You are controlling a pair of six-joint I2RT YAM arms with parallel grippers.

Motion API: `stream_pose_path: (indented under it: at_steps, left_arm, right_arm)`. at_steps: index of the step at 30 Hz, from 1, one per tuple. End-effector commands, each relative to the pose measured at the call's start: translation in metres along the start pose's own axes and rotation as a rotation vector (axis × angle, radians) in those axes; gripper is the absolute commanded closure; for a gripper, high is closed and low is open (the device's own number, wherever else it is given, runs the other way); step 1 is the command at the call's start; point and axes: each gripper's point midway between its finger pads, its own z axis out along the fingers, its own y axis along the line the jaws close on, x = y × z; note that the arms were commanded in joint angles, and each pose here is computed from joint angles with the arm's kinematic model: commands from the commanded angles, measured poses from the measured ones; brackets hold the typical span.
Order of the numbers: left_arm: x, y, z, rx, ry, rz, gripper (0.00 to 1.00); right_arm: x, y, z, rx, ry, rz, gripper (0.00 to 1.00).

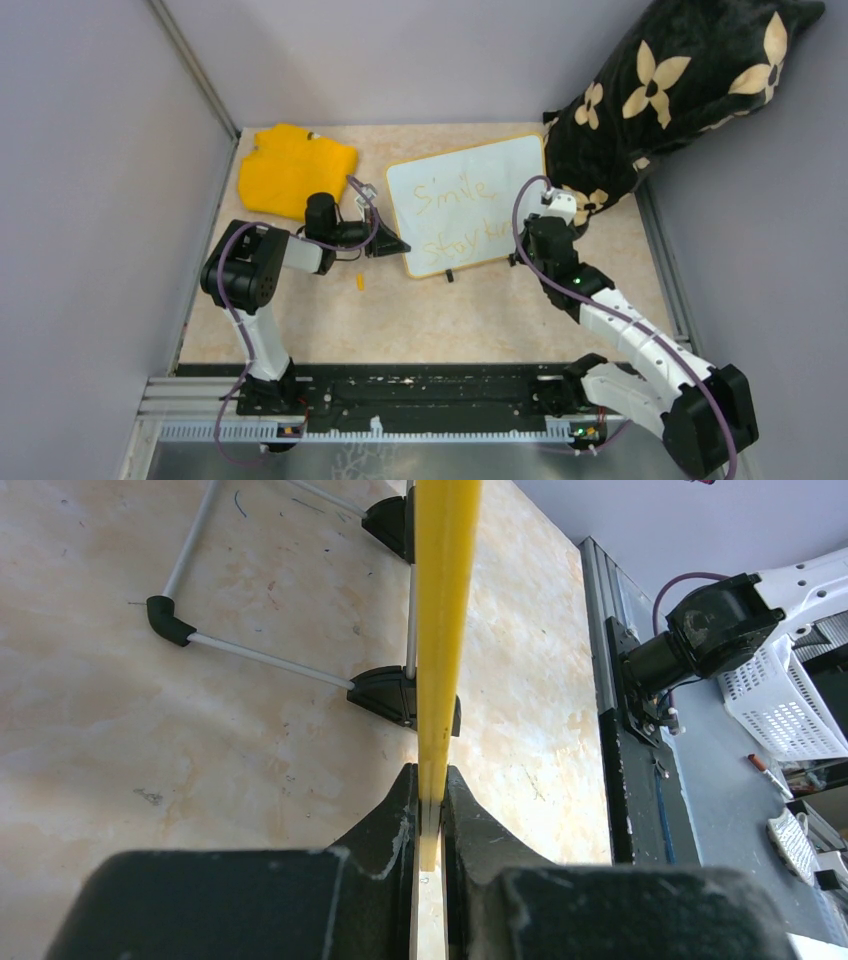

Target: Write a sentence on the whiteboard

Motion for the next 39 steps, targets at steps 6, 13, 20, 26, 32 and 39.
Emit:
stream_pose_path:
  at_steps: [6,13,20,26,32,39]
  left_arm:
    - [0.012,0.012,0.0,-0.058,0.018,-0.061,1.0]
    - [0.012,0.012,0.0,-0.058,0.018,-0.059,1.0]
    - [0.014,0.013,0.0,-0.061,0.024,-0.061,1.0]
    - [0.013,0.013,0.0,-0.06,0.023,-0.062,1.0]
    - [0.013,0.012,0.0,-0.06,0.023,-0.061,1.0]
    - [0.014,0.013,0.0,-0.06,0.024,-0.063,1.0]
  right_arm:
    - [0.005,-0.005,-0.003,-0.001,-0.01,0.032,1.0]
    - [-0.011,-0.002,-0.011,-0.009,-0.042,0.045,1.0]
    - [-0.039,0.004,-0.029,-0.037,-0.092,0.048,1.0]
    - [-0.058,0.006,-0.037,-0.035,-0.128,0.037,1.0]
    - [-0.081,0.013,-0.041,-0.044,-0.168,0.055,1.0]
    - [-0.109,0.01,-0.038,-0.025,-0.213,0.11,1.0]
